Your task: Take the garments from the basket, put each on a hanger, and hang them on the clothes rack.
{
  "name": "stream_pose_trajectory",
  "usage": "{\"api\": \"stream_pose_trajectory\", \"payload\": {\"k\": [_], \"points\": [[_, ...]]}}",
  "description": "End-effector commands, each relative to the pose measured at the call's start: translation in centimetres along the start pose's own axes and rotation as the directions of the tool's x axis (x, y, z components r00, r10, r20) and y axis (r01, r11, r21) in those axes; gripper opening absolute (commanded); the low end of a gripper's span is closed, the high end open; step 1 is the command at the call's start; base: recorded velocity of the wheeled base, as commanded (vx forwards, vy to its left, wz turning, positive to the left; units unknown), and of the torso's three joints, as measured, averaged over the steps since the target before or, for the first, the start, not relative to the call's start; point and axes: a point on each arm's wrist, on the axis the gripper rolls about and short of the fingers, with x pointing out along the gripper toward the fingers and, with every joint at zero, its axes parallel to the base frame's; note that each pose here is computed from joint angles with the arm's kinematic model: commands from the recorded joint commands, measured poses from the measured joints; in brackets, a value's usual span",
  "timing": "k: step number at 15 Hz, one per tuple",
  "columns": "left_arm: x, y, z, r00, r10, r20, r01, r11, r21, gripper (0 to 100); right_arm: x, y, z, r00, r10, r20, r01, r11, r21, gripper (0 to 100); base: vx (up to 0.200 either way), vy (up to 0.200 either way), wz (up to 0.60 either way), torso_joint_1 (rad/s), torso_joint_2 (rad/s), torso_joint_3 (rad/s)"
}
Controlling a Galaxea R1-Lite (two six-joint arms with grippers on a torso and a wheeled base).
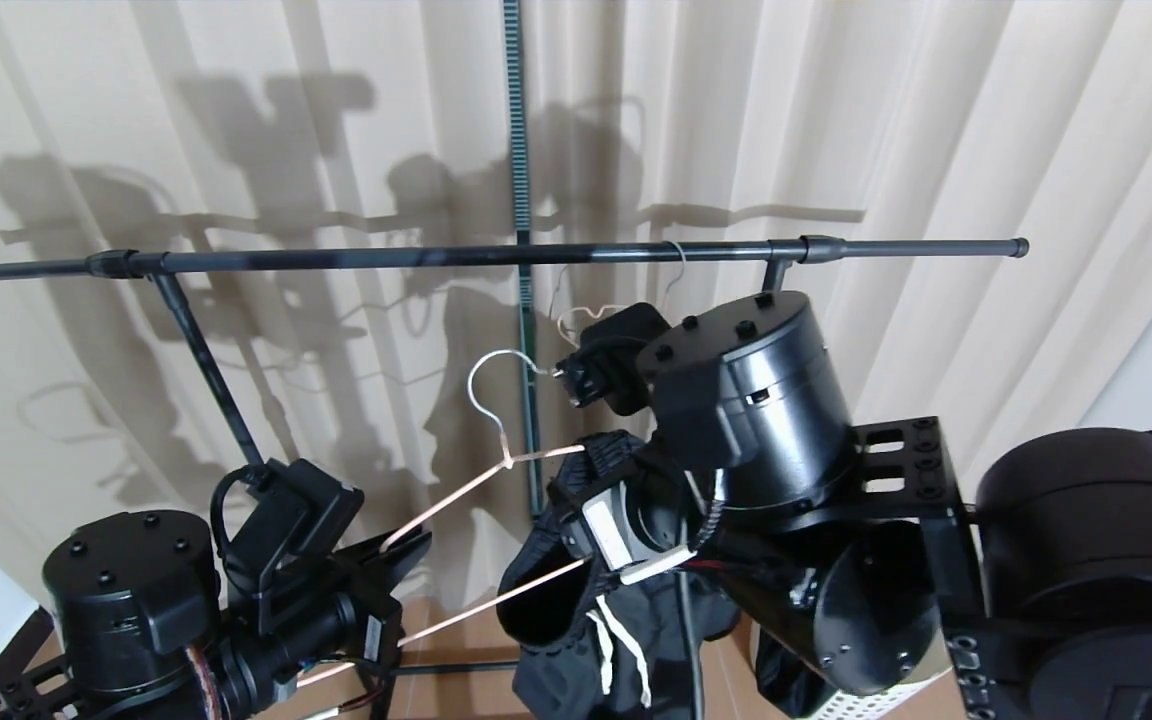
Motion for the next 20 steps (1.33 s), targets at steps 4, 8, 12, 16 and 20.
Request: {"api": "stream_pose_trajectory", "payload": {"k": [4,8,12,16,20], "points": [[-0.4,0.5,-0.5,1.000,-0.009,-0.009,0.009,1.000,-0.005,0,-1.8,-7.3,0.9,0.983,0.180,0.029,-0.174,0.974,-0.148,100,0.000,0.000,0.00,0.000,0.00,0.000],[-0.6,0.6,-0.7,0.998,-0.056,-0.009,0.056,0.998,0.006,0,-1.2,-14.1,1.3,0.898,0.431,-0.083,-0.432,0.833,-0.347,100,0.000,0.000,0.00,0.000,0.00,0.000],[-0.6,0.5,-0.6,0.996,-0.091,0.004,0.091,0.996,0.008,0,1.5,-17.5,1.1,0.733,0.646,-0.213,-0.671,0.637,-0.378,100,0.000,0.000,0.00,0.000,0.00,0.000],[-0.9,0.5,-0.6,0.995,-0.099,0.032,0.099,0.995,0.010,0,5.0,-17.2,0.4,0.661,0.710,-0.242,-0.744,0.576,-0.340,100,0.000,0.000,0.00,0.000,0.00,0.000],[-1.3,0.4,-0.6,0.989,-0.132,0.060,0.131,0.991,0.016,0,6.3,-16.1,-0.2,0.637,0.721,-0.273,-0.766,0.551,-0.331,100,0.000,0.000,0.00,0.000,0.00,0.000]]}}
